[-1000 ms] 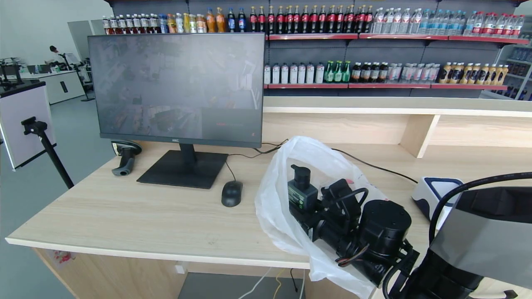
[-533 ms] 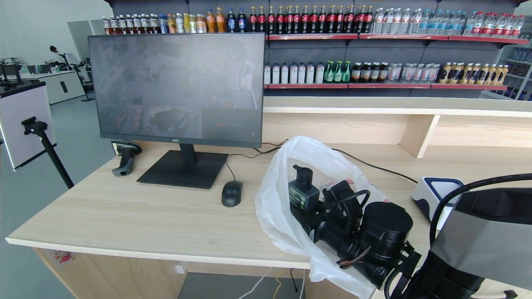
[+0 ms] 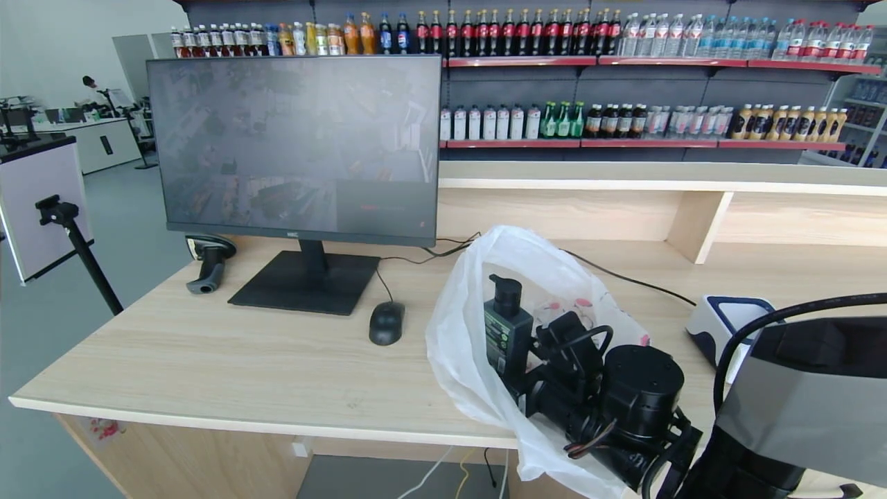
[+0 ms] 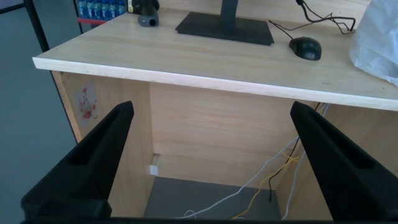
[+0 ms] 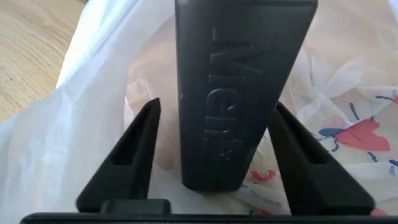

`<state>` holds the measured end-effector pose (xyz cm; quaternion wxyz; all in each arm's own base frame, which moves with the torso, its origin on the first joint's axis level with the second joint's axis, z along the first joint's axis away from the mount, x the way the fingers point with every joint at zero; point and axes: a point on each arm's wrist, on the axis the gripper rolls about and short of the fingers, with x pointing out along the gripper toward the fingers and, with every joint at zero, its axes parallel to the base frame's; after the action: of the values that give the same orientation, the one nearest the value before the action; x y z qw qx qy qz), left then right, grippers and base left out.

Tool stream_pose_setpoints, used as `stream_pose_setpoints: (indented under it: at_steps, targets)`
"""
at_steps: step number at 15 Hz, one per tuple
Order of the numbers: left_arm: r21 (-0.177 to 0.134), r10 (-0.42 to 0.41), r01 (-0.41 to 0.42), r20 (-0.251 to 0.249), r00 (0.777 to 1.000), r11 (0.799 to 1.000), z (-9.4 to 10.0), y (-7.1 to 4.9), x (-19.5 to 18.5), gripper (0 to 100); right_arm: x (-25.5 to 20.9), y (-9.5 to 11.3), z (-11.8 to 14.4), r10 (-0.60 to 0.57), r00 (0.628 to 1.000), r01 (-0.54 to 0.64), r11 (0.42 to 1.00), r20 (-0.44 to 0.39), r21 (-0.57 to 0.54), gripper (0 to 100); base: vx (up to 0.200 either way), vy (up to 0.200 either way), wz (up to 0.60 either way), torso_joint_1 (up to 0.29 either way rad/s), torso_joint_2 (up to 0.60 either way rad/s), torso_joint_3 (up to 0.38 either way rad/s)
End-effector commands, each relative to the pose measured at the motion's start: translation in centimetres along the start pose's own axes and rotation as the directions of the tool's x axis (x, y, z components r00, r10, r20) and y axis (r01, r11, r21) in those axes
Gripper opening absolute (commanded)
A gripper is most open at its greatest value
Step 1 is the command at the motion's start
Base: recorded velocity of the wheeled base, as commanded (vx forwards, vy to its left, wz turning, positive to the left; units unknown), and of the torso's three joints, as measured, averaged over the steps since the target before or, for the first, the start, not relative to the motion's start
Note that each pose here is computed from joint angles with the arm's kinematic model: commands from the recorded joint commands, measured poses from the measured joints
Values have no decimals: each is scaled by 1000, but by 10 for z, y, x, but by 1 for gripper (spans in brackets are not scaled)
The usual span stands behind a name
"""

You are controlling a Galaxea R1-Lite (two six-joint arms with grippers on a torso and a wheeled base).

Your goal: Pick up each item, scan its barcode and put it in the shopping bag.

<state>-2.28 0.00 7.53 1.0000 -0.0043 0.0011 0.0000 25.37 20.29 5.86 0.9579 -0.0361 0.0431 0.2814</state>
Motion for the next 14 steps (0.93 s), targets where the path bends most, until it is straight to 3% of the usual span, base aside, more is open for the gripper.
stream_pose_setpoints:
  at_steps: [1,10,14]
  targets:
    - [-1,0,0,1,1000,1000,0,0,0,100,1,0,4,0,1000,0,1000,21,8,100,0,0,0,0,0,0]
    - [4,0,0,1,1000,1000,0,0,0,100,-21,-6,31,-12,996,10,1000,86,15,100,0,0,0,0,0,0]
    - [5,0,0,1,1000,1000,0,0,0,100,-32,12,32,52,996,-52,999,76,9,100,0,0,0,0,0,0]
